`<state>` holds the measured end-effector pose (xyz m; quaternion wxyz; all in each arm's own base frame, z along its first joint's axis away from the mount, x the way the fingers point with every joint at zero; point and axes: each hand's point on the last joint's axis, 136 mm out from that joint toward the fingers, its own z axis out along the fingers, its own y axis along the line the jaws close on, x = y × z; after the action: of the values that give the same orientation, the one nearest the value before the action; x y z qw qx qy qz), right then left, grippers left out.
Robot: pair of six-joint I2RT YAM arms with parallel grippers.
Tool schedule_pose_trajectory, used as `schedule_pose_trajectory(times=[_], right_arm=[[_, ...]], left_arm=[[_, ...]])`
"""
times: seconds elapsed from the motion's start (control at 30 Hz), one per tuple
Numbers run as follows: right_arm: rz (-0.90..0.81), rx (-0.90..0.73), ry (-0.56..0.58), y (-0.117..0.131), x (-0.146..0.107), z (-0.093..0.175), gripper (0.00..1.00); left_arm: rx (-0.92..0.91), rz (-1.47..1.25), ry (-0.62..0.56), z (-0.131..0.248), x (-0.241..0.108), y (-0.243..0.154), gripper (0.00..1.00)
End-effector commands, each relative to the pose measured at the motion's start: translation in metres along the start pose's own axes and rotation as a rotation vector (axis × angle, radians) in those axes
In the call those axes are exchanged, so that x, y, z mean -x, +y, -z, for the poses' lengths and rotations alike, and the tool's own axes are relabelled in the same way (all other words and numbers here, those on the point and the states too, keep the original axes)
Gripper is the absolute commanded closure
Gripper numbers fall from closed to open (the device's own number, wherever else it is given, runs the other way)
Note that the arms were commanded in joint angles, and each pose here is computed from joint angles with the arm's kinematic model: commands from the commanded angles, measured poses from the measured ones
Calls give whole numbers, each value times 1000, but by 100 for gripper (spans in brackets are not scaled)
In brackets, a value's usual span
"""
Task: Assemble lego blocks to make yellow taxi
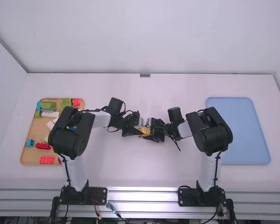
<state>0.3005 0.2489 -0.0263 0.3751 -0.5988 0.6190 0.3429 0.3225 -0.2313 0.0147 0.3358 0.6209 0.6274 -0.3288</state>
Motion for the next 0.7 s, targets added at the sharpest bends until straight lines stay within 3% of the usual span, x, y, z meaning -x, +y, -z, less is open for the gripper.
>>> schedule_pose_trajectory(times=[0.0, 0.67], right_arm=[[-12, 4, 43, 6, -14, -1, 52], [46, 65, 39, 22, -13, -6, 52]], left_arm=[[21, -31, 42, 1, -3, 2, 82], [28, -53, 40, 0, -4, 2, 76]])
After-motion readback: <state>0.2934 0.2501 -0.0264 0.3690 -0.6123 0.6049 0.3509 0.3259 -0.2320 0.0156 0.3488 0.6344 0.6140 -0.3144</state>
